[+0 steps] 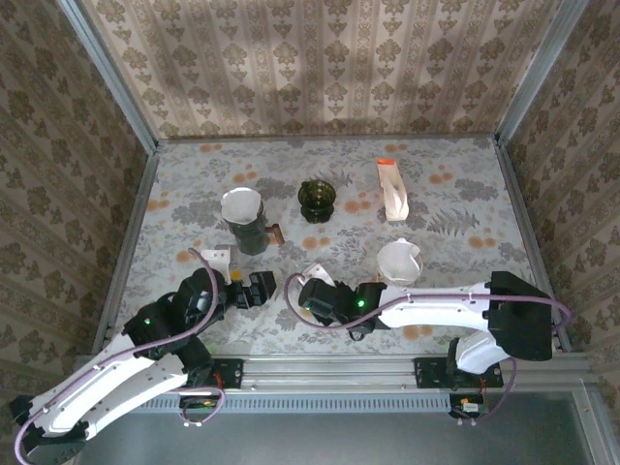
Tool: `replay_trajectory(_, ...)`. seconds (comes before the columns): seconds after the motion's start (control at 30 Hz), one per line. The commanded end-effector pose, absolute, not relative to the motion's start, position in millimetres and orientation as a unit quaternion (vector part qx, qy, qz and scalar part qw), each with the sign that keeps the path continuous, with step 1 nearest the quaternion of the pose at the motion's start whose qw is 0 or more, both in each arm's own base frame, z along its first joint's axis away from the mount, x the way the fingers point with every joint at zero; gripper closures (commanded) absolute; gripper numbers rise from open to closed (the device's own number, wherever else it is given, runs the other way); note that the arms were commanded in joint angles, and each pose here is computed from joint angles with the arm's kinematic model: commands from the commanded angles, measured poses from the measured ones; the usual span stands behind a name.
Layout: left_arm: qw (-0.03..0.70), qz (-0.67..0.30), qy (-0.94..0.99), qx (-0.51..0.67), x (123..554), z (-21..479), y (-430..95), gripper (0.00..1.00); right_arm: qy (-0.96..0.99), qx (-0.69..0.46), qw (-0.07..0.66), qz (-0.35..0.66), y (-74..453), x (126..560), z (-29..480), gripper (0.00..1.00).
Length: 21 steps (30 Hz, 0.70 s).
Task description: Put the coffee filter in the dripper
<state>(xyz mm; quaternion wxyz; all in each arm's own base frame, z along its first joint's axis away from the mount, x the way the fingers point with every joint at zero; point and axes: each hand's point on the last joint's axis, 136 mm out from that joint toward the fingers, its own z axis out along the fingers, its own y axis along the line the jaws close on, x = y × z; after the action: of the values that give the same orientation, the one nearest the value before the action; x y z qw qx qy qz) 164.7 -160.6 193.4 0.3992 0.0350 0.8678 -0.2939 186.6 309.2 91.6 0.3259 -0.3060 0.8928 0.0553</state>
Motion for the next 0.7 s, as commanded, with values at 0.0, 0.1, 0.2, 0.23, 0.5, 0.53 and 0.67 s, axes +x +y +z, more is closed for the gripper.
replay_trajectory(0.0, 0.396, -0.283, 0.873, 0.035, 164.7, 184.9, -156.1, 0.00, 0.894, -0.275, 0.350, 0.052, 306.8, 191.0, 94.1, 0.95)
replay_trajectory(0.1, 0.395, -0.283, 0.873, 0.034, 165.2, 183.9, -155.9, 0.00, 0.897, -0.269, 0.346, 0.051, 303.0, 188.2, 90.0, 0.87)
replay_trajectory(0.2, 0.393, -0.285, 0.874, 0.032, 165.6, 181.7, -156.3, 0.00, 0.900, -0.264, 0.344, 0.053, 300.8, 185.9, 89.1, 0.73)
replay_trajectory(0.23, 0.392, -0.286, 0.874, 0.031, 165.7, 181.4, -156.5, 0.00, 0.899, -0.263, 0.345, 0.056, 300.9, 184.8, 90.6, 0.67)
replay_trajectory(0.5, 0.386, -0.284, 0.877, 0.026, 166.2, 175.5, -155.2, 0.00, 0.894, -0.246, 0.364, 0.089, 297.0, 181.8, 124.1, 0.45)
replay_trajectory(0.53, 0.386, -0.284, 0.877, 0.026, 166.2, 174.9, -155.1, 0.00, 0.892, -0.245, 0.367, 0.097, 297.2, 180.4, 131.3, 0.44)
replay_trajectory(0.67, 0.389, -0.281, 0.877, 0.024, 167.5, 172.6, -153.7, 0.00, 0.878, -0.239, 0.393, 0.136, 298.4, 179.3, 180.7, 0.39)
